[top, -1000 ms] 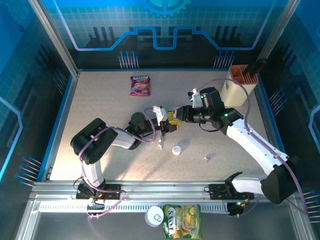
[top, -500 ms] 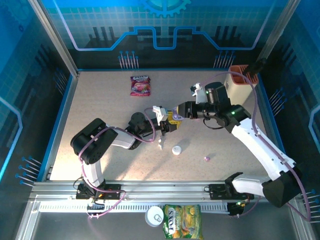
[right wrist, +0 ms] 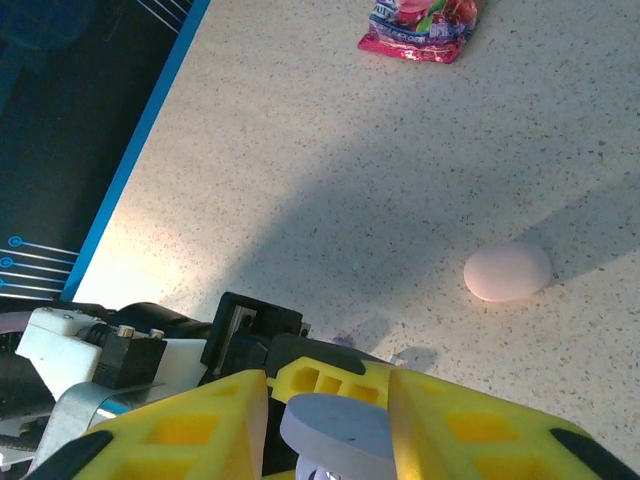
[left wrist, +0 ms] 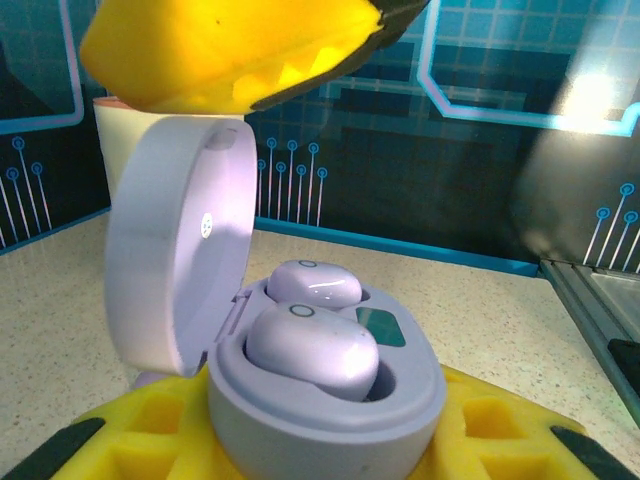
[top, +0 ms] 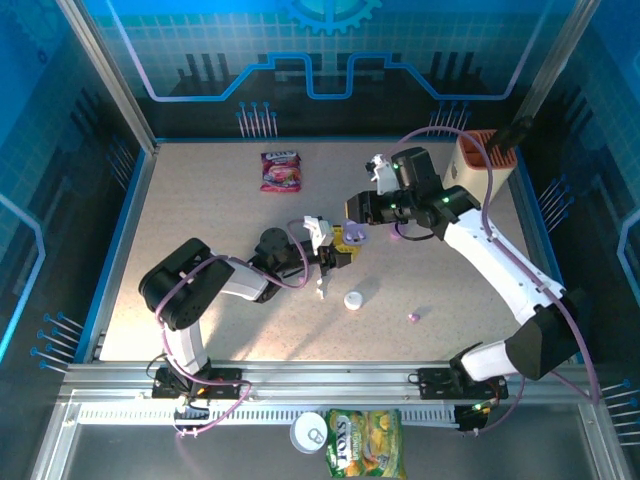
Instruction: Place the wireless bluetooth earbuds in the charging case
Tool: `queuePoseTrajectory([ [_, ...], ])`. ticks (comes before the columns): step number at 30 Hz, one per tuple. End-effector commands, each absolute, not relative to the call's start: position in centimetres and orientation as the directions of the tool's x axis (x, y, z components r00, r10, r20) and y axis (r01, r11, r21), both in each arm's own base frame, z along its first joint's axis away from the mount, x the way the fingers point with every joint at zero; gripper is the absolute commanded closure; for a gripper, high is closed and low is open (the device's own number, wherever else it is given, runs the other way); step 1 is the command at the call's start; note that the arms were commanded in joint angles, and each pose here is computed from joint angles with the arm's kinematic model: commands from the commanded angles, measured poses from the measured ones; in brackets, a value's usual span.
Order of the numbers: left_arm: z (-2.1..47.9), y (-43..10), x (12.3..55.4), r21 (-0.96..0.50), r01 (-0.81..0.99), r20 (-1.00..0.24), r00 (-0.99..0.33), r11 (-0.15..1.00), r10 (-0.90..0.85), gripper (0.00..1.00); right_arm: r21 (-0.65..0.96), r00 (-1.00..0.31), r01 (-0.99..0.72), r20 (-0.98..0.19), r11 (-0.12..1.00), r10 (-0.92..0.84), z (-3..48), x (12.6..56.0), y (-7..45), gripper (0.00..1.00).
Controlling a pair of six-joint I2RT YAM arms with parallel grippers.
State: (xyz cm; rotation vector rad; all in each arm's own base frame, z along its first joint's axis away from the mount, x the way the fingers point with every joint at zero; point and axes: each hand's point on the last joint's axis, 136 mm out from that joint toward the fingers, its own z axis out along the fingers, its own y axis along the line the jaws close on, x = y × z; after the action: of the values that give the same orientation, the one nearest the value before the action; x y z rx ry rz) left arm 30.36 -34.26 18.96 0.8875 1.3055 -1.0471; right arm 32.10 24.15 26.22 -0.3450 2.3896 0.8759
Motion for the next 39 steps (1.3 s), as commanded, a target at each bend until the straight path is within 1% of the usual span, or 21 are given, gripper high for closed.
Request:
queuePoseTrajectory([
  [1,21.2,-34.2,29.4,-0.006,0.958,-0.99,0.035,0.286,-0.138,0.66,0.526,-0.81,-0.447,-0.581,0.724,-0.078,26.4,30.2,24.3,0.63],
  [7,22.0,-34.2,29.1,-0.008,0.962,-0.988,0.035,0.271,-0.152,0.64,0.551,-0.809,-0.451,-0.584,0.703,-0.061,26.8,28.2,23.6,0.63],
  [12,22.4,-34.2,28.8,0.0,0.965,-0.987,0.042,0.261,-0.156,0.62,0.593,-0.801,-0.432,-0.598,0.679,0.013,27.9,27.7,22.6,0.6],
  [15,22.5,-34.2,28.7,-0.009,0.967,-0.986,0.034,0.255,-0.162,0.62,0.638,-0.815,-0.392,-0.575,0.663,0.072,27.9,27.7,21.9,0.58],
  [18,22.9,-34.2,28.6,-0.011,0.969,-0.985,0.032,0.248,-0.169,0.62,0.704,-0.836,-0.344,-0.531,0.621,0.138,27.6,27.6,21.6,0.58],
  [22,23.3,-34.3,28.2,0.011,0.972,-0.984,0.052,0.234,-0.17,0.62,0.778,-0.872,-0.277,-0.45,0.564,0.192,26.5,27.2,21.5,0.52],
  [25,23.3,-34.4,27.8,0.046,0.975,-0.983,0.082,0.215,-0.162,0.62,0.811,-0.891,-0.257,-0.41,0.526,0.197,25.7,26.7,21.8,0.44],
  [27,23.4,-34.4,27.9,0.047,0.975,-0.983,0.084,0.218,-0.162,0.62,0.832,-0.902,-0.247,-0.385,0.497,0.196,25.2,26.5,22.2,0.42],
  [29,23.3,-34.5,27.9,0.05,0.976,-0.983,0.085,0.212,-0.161,0.61,0.85,-0.91,-0.241,-0.366,0.468,0.197,25.0,26.5,22.6,0.42],
  [31,23.3,-34.6,27.9,0.048,0.977,-0.983,0.083,0.209,-0.162,0.62,0.863,-0.91,-0.248,-0.363,0.439,0.199,25.4,26.7,22.9,0.43],
  [32,23.4,-34.6,27.9,0.048,0.977,-0.983,0.083,0.209,-0.163,0.62,0.87,-0.92,-0.228,-0.34,0.437,0.196,24.5,26.5,23.0,0.43],
  [39,23.9,-34.4,28.0,0.04,0.975,-0.981,0.079,0.22,-0.175,0.62,0.907,-0.93,-0.229,-0.311,0.354,0.196,24.4,26.9,23.8,0.49],
])
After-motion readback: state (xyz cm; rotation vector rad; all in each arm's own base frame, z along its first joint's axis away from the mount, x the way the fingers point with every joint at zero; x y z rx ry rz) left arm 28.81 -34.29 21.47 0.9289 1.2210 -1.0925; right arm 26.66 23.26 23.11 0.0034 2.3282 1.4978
